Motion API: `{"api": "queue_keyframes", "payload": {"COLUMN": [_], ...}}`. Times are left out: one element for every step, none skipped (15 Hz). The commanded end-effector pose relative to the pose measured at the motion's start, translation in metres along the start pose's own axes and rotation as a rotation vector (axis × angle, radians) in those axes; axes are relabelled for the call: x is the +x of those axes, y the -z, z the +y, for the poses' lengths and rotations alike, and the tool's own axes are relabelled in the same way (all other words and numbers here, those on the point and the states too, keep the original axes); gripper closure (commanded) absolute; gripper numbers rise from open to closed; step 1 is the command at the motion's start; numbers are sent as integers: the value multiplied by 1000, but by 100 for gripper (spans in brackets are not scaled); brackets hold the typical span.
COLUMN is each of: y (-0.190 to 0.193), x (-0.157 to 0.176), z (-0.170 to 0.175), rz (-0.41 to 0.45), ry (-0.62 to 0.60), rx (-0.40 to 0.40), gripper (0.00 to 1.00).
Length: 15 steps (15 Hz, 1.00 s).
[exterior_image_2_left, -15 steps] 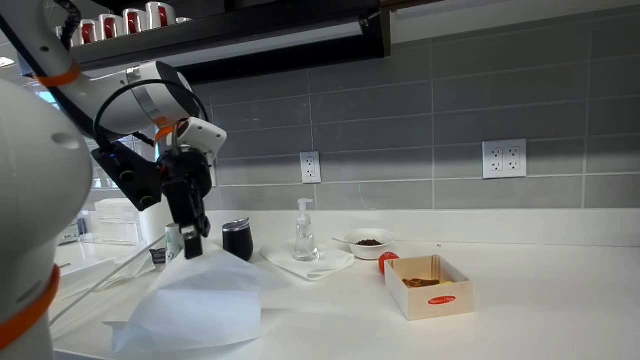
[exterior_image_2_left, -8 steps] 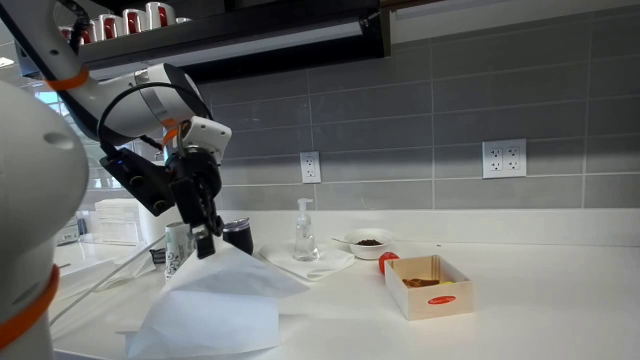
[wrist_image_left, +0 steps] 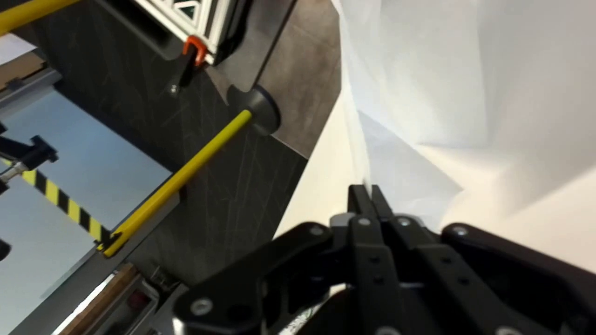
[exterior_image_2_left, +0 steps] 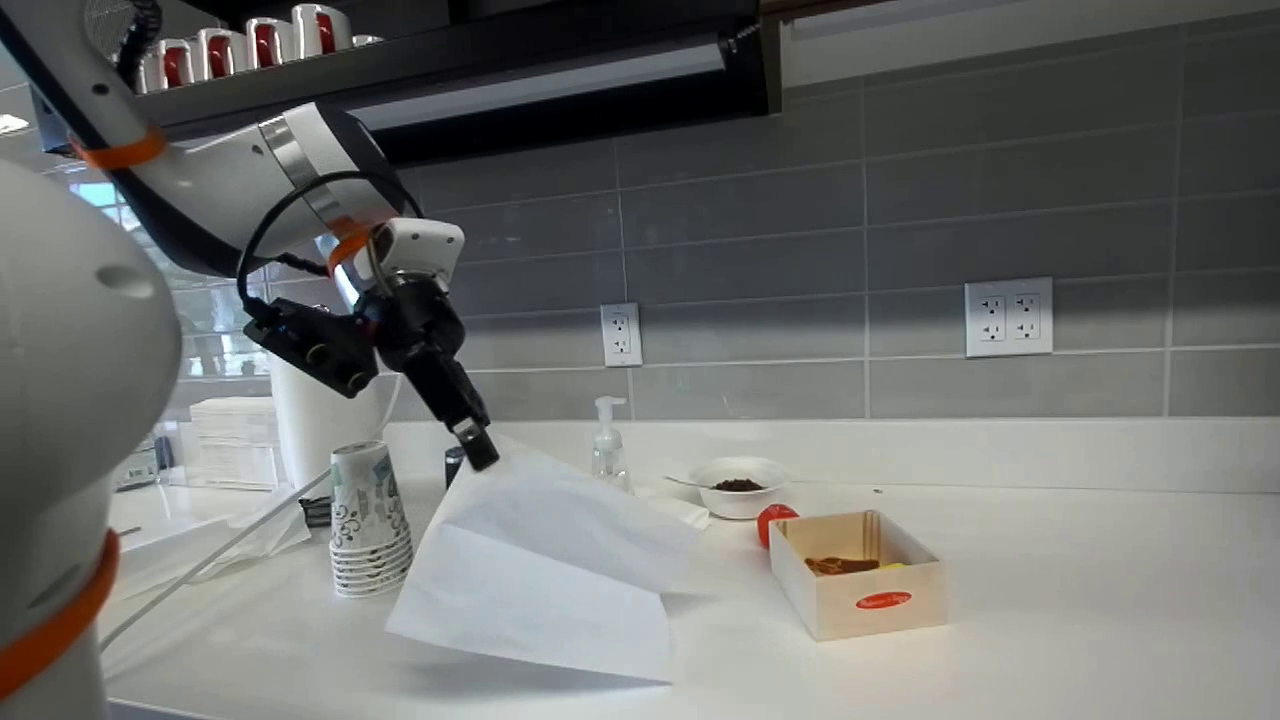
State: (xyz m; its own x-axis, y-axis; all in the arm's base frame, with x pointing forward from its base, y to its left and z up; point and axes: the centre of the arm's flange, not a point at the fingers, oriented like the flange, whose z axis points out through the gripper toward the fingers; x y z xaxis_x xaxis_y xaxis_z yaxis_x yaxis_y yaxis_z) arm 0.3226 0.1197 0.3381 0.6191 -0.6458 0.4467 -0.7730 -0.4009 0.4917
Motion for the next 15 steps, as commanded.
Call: {"api": "queue_keyframes", "payload": {"y": [15,21,26,33,38,43,48,53,58,62,67,70,74,78,81], "x": [-4,-6,-8,-11,-13,-15,-18,-19,-21,-21,-22,-22,-23,-23,-23], "z": [-10,-13,-15,-18,-20,-22,-24,-25,-26,-26,-26,-25,-24,-22,-20], "rz": [-85,-105,-127,-146,-165,-176,-184,-186,-183,-173,-150,-124,-92,-69,-44], "ry": [29,42,56,72,89,103,116,126,132,135,134,128,114,107,99], "rx": [183,233,280,329,377,414,447,478,510,540,569,597,618,648,676], "gripper": [100,100,100,100,100,100,100,100,100,100,100,100,100,100,100]}}
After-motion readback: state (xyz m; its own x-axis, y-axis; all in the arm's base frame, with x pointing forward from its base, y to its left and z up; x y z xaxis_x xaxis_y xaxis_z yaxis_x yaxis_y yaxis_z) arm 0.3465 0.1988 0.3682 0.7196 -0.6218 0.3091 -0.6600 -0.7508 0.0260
